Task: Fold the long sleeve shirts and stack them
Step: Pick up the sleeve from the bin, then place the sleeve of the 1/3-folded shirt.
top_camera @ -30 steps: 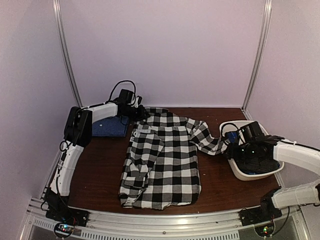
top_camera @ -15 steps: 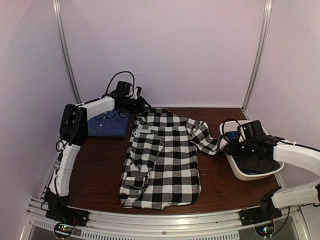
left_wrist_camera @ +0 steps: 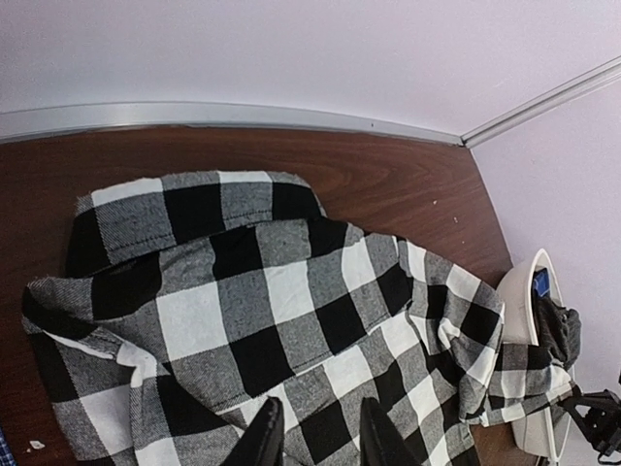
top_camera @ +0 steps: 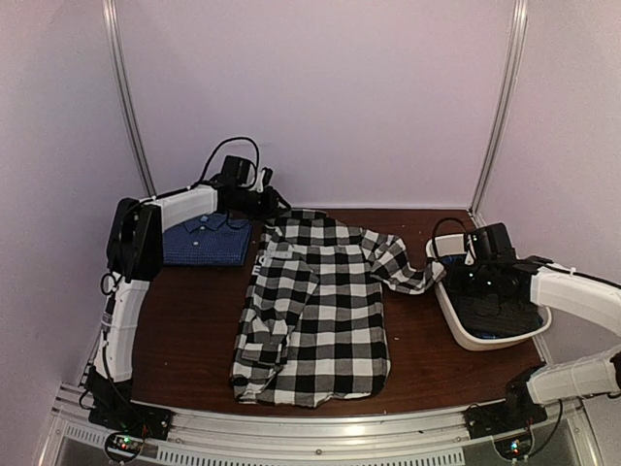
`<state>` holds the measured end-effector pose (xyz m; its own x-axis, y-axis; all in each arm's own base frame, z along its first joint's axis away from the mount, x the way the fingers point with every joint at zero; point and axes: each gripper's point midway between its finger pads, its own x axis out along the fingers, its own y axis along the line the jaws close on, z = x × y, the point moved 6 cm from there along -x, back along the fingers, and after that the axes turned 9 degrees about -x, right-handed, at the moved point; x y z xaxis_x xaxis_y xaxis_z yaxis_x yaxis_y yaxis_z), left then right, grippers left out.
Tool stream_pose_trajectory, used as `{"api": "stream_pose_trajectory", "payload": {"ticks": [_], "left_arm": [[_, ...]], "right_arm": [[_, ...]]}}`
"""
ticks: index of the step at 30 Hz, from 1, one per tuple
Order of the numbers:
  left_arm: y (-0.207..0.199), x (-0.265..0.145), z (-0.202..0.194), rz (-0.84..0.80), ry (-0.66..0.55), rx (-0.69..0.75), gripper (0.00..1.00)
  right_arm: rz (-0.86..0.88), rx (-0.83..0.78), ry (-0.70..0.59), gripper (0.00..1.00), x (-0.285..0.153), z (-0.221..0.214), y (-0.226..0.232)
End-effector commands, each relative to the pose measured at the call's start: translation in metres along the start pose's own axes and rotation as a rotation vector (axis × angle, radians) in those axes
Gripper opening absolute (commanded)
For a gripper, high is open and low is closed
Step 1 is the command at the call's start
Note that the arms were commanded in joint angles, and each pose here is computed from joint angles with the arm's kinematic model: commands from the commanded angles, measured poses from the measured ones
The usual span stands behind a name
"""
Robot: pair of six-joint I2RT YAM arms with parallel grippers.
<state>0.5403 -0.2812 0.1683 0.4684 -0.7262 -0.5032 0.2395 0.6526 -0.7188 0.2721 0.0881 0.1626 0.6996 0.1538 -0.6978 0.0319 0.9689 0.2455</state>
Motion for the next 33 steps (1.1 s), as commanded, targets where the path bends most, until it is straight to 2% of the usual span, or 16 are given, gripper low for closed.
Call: {"api": "stream_pose_trajectory", "payload": {"ticks": [1, 7, 13, 18, 21, 26, 29, 31, 33], "left_arm": [[-0.037, -0.028, 0.010, -0.081, -0.038, 0.049, 0.28], [-0.049, -0.039, -0.007, -0.115, 0.003, 0.035, 0.28], [-0.057, -0.051, -0.028, -0.135, 0.044, 0.017, 0.28], [-0.053, -0.059, -0.057, -0.116, 0.096, -0.008, 0.28], [-0.049, -0.063, -0.078, -0.113, 0.123, -0.025, 0.29], [-0.044, -0.060, -0.109, -0.111, 0.165, -0.052, 0.30], [-0.046, -0.052, -0.124, -0.118, 0.188, -0.061, 0.31], [-0.047, -0.048, -0.130, -0.102, 0.196, -0.062, 0.33], [-0.047, -0.046, -0.135, -0.088, 0.200, -0.062, 0.35]], "right_arm": [[-0.019, -0.038, -0.079, 0.03, -0.007, 0.027, 0.006], [0.013, -0.191, -0.135, 0.00, -0.010, 0.054, 0.043], [0.124, -0.429, -0.118, 0.00, 0.009, 0.062, 0.124], [0.276, -0.591, -0.044, 0.00, 0.036, 0.035, 0.197], [0.377, -0.680, 0.010, 0.00, 0.049, 0.004, 0.237], [0.461, -0.727, 0.057, 0.01, 0.066, -0.025, 0.269], [0.466, -0.716, 0.052, 0.14, 0.071, -0.026, 0.272], [0.468, -0.710, 0.051, 0.30, 0.071, -0.025, 0.273], [0.477, -0.704, 0.048, 0.41, 0.068, -0.023, 0.274]]}}
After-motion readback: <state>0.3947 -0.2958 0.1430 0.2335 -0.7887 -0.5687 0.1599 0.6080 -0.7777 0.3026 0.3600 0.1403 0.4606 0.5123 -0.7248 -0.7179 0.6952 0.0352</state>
